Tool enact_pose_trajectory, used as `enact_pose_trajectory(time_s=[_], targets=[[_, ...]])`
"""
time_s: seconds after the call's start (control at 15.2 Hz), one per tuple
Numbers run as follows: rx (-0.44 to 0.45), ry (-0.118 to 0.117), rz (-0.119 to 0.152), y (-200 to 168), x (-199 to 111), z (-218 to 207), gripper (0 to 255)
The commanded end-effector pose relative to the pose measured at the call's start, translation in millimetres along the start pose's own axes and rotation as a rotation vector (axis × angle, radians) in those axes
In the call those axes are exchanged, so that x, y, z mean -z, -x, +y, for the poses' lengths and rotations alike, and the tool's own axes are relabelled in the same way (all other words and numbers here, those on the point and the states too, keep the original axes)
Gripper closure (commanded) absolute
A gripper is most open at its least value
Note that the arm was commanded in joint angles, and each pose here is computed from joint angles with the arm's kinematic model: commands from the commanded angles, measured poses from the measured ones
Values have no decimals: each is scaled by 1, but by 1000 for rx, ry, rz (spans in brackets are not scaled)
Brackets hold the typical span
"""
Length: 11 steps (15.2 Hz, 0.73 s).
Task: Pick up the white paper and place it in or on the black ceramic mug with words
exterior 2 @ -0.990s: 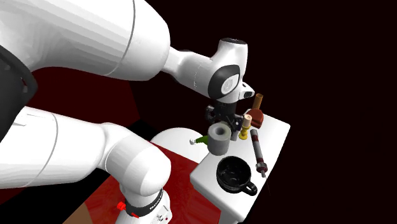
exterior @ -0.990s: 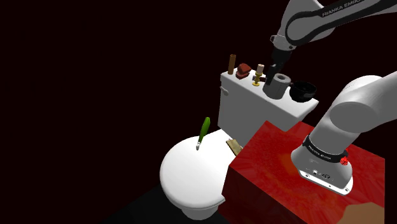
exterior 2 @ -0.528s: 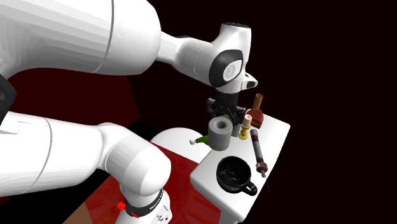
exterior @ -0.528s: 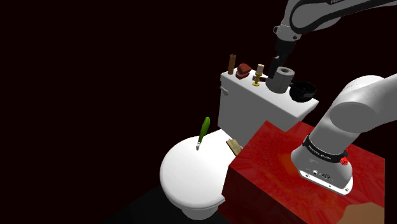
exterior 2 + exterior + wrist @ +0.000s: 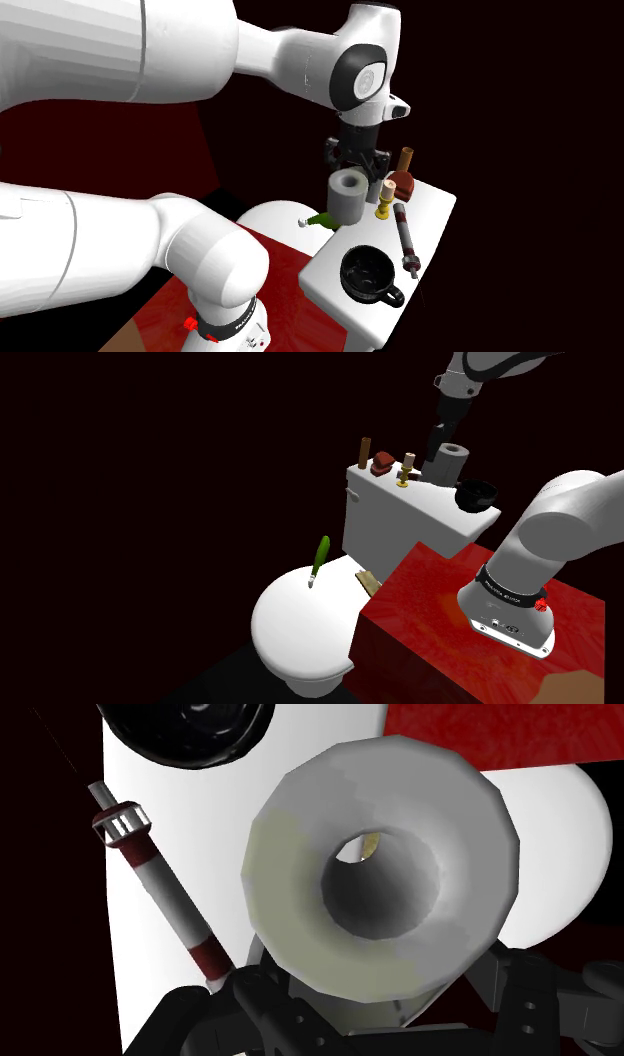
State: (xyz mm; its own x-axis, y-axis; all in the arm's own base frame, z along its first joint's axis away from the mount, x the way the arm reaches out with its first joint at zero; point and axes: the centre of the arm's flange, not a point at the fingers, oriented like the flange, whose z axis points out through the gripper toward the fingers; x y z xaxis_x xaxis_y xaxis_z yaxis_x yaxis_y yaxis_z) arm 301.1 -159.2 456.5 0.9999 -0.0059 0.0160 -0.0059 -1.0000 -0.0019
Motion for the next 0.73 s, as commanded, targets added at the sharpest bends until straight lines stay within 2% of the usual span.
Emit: enact_pose_trajectory(time_s=[0.0, 0.66], targets=[[0, 0, 0, 1, 11, 0, 255], [0, 0, 0, 0, 63, 0, 255]])
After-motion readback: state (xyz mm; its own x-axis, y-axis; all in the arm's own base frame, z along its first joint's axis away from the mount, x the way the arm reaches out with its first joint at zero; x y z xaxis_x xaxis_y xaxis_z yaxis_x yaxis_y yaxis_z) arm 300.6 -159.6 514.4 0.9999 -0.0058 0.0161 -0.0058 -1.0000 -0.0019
